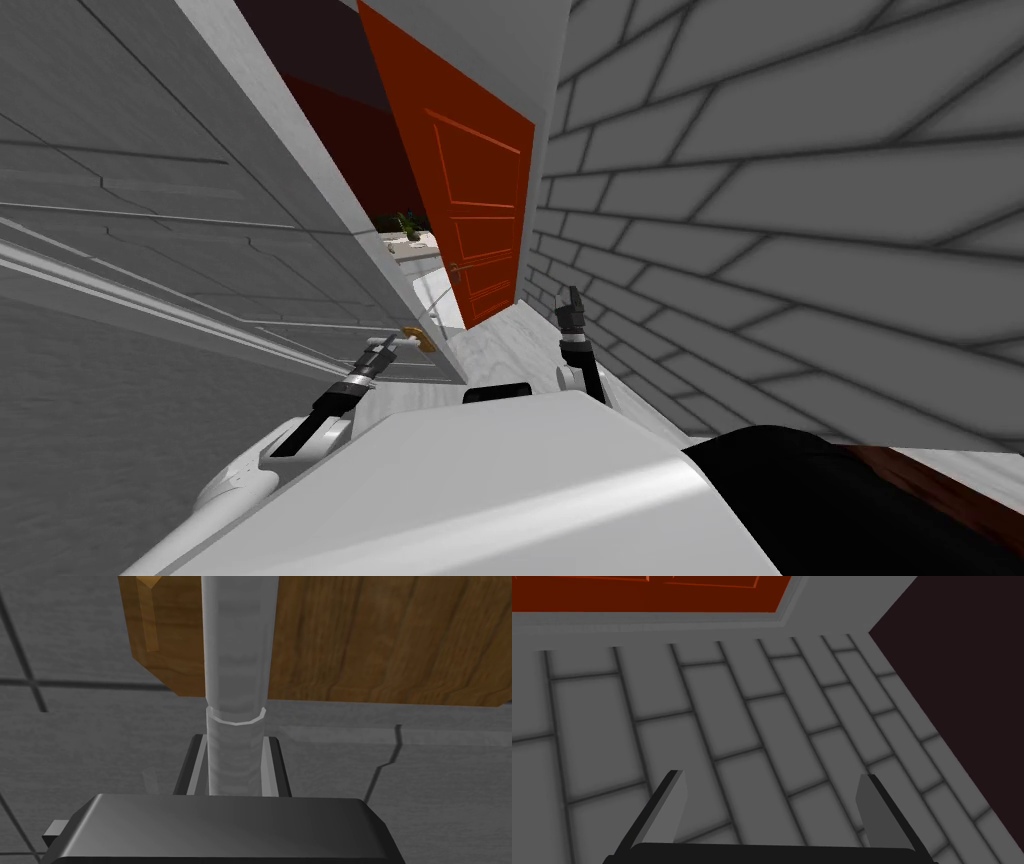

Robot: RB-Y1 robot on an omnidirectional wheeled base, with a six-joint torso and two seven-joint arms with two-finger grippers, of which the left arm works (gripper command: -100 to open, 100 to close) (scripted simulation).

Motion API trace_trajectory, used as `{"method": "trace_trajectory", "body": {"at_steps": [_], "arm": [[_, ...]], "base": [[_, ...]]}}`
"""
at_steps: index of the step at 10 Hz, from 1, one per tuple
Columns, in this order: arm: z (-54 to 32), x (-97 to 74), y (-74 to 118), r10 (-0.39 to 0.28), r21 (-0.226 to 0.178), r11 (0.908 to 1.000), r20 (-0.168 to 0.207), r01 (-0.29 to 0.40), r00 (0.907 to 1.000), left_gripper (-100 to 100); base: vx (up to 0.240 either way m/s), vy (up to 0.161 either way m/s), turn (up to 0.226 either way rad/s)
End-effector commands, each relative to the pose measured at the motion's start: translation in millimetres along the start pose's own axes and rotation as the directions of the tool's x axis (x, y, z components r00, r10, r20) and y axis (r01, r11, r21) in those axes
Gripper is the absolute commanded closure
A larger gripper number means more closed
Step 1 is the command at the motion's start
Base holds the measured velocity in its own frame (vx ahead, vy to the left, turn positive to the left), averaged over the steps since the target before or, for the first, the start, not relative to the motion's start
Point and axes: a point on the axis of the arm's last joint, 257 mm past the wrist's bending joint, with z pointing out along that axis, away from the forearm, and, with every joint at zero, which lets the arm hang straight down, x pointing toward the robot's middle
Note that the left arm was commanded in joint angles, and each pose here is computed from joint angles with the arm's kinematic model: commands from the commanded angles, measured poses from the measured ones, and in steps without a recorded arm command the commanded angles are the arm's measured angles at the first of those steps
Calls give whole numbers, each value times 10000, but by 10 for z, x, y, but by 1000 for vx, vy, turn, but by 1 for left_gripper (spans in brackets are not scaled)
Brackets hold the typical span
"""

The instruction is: Pull the door open

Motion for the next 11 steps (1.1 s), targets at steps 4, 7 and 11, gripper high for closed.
{"method": "trace_trajectory", "body": {"at_steps": [4, 7, 11], "arm": [[-129, 47, 12, -61, 20, 10000, -452, 62, 9990, 100], [-148, 15, 11, -23, 7, 10000, -464, 23, 9989, 100], [-475, 37, 90, 103, -82, 9999, -923, -111, 9957, 100]], "base": [[-213, 90, -160], [-168, 81, -99], [27, -5, 25]]}}
